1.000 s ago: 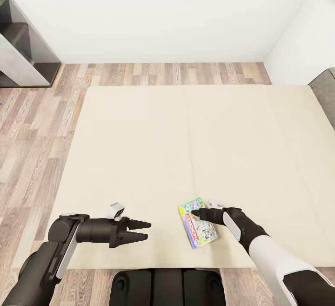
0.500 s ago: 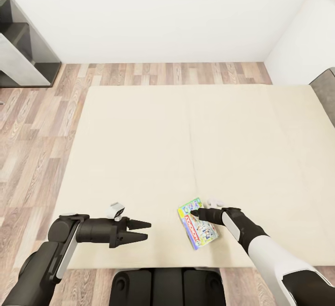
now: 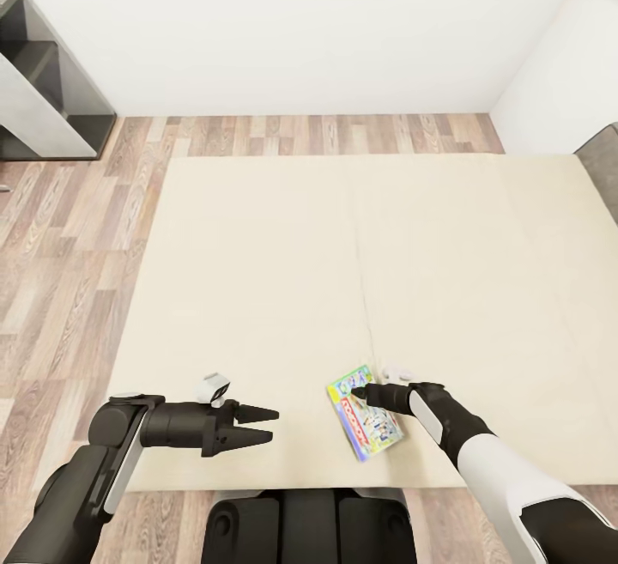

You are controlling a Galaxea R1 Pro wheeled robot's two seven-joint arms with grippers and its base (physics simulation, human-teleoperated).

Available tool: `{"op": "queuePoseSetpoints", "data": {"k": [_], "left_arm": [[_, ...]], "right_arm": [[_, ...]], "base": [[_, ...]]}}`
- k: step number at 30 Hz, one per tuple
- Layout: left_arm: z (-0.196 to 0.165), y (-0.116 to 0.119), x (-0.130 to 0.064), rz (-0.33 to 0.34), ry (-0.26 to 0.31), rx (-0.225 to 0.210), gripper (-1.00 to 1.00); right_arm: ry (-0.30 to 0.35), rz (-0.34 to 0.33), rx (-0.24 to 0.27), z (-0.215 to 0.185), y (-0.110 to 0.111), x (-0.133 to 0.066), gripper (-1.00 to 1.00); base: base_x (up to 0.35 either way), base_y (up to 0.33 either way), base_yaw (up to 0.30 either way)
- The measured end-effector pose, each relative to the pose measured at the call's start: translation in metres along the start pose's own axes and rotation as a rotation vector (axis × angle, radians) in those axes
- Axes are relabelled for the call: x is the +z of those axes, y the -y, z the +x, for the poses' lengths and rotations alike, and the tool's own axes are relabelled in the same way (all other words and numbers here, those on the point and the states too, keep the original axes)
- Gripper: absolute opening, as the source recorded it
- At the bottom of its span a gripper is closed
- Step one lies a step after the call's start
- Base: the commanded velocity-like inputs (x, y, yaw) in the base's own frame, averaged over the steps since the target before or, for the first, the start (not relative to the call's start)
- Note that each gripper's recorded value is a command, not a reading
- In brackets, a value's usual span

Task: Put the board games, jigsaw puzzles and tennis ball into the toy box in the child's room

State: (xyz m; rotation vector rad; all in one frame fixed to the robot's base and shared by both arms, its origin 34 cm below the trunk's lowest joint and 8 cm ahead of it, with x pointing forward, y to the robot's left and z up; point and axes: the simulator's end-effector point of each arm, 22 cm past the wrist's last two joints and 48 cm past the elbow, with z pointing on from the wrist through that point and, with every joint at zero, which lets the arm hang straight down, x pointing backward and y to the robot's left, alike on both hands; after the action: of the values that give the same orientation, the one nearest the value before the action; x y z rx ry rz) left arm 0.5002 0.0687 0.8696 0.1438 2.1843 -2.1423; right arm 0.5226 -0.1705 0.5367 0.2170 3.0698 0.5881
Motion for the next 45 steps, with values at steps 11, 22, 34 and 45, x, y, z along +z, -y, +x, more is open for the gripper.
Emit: {"op": "queuePoseSetpoints", "data": {"k": [11, 22, 34, 45], "left_arm": [[0.0, 0.0, 0.0, 0.0, 0.0, 0.0, 1.0], [0.0, 0.0, 0.0, 0.0, 0.0, 0.0, 1.0], [0.0, 0.0, 0.0, 0.0, 0.0, 0.0, 1.0], [0.0, 0.0, 0.0, 0.0, 0.0, 0.0, 1.0]], "right_arm": [[-0.002, 0.002, 0.0, 0.0025, 0.001, 0.0003, 1.0], [-0.001, 0.003, -0.002, 0.0023, 0.0015, 0.0001, 1.0], [0.0, 0.002, -0.002, 0.002, 0.0012, 0.0001, 1.0], [0.0, 0.001, -0.002, 0.0021, 0.0005, 0.0003, 1.0]], "base": [[0.0, 0.019, 0.0], [0.0, 0.081, 0.0], [0.0, 0.071, 0.0], [0.0, 0.105, 0.0]]}}
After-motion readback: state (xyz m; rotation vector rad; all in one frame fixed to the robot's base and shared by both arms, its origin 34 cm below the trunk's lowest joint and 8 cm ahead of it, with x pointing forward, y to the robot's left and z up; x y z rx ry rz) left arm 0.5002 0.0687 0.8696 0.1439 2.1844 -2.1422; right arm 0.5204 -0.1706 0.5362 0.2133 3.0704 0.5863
